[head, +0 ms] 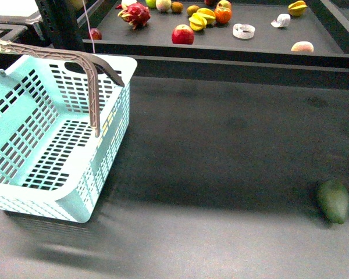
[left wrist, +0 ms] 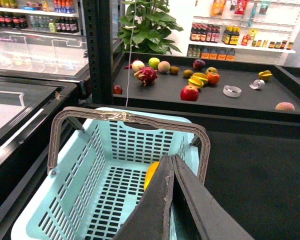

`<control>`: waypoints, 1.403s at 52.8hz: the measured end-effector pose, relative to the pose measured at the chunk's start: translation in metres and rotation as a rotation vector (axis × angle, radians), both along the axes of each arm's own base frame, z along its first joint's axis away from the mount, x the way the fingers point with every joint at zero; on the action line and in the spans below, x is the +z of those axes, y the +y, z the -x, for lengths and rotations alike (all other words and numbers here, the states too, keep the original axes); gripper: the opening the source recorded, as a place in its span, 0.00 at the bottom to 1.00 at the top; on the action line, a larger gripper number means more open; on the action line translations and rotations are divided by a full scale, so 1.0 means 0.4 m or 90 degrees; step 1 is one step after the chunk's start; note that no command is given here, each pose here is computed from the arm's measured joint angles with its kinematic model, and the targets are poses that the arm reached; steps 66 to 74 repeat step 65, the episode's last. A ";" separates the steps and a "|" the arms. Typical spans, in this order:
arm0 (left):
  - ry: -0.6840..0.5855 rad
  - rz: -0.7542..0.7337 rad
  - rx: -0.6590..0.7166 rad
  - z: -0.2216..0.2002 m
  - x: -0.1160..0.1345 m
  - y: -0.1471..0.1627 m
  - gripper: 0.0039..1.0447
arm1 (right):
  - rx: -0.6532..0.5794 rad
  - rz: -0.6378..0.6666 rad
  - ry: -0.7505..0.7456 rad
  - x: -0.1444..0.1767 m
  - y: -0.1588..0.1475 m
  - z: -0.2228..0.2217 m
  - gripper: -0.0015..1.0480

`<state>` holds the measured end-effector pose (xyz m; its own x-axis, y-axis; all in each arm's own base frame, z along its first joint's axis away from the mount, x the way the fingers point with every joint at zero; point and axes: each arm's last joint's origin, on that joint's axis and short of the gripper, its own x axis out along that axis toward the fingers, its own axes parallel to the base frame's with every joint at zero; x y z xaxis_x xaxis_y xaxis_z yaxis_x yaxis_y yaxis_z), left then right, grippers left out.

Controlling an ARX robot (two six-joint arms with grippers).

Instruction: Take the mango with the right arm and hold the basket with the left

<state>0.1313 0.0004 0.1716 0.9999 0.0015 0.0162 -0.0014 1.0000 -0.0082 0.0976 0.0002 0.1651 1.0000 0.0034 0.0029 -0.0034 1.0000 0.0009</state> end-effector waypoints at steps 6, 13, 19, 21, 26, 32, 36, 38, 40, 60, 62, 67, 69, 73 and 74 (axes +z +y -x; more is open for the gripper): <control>-0.001 0.000 0.001 0.010 0.002 0.000 0.04 | 0.000 0.000 0.000 0.000 0.000 0.000 0.92; -0.003 0.000 0.000 0.023 0.004 0.000 0.04 | 0.000 0.000 0.000 0.000 0.000 0.000 0.92; -0.005 0.000 0.000 0.032 0.005 0.000 0.04 | 0.000 0.000 0.000 0.000 0.000 0.000 0.92; -0.005 0.000 0.000 0.035 0.005 0.000 0.04 | 0.000 0.000 0.000 0.000 0.000 0.000 0.92; -0.005 0.000 0.001 0.040 0.006 0.000 0.04 | 0.000 0.000 0.000 0.000 0.000 0.000 0.92; -0.005 0.000 0.000 0.048 0.005 0.000 0.04 | 0.000 0.000 0.000 0.000 0.000 0.000 0.92; -0.005 0.000 0.000 0.052 0.005 0.000 0.04 | 0.000 0.000 0.000 0.000 0.000 0.000 0.92; -0.005 0.000 0.001 0.054 0.005 0.000 0.04 | 0.000 0.000 0.000 0.000 0.000 0.000 0.92; -0.005 0.000 0.001 0.056 0.004 0.000 0.04 | 0.000 0.000 0.000 0.000 0.000 0.000 0.92; -0.001 0.000 0.000 0.086 -0.003 0.000 0.04 | 0.000 0.000 0.000 0.000 0.000 0.000 0.92; -0.001 0.000 0.000 0.086 -0.003 0.000 0.04 | 0.000 0.000 0.000 0.000 0.000 0.000 0.92; -0.001 0.000 0.000 0.086 -0.003 0.000 0.04 | 0.000 0.000 0.000 0.000 0.000 0.000 0.92; -0.001 0.000 0.000 0.086 -0.003 0.000 0.04 | 0.000 0.000 0.000 0.000 0.000 0.000 0.92; -0.001 0.000 0.000 0.086 -0.003 0.000 0.04 | 0.000 0.000 0.000 0.000 0.000 0.000 0.92; -0.001 0.000 0.000 0.086 -0.003 0.000 0.04 | 0.000 0.000 0.000 0.000 0.000 0.000 0.92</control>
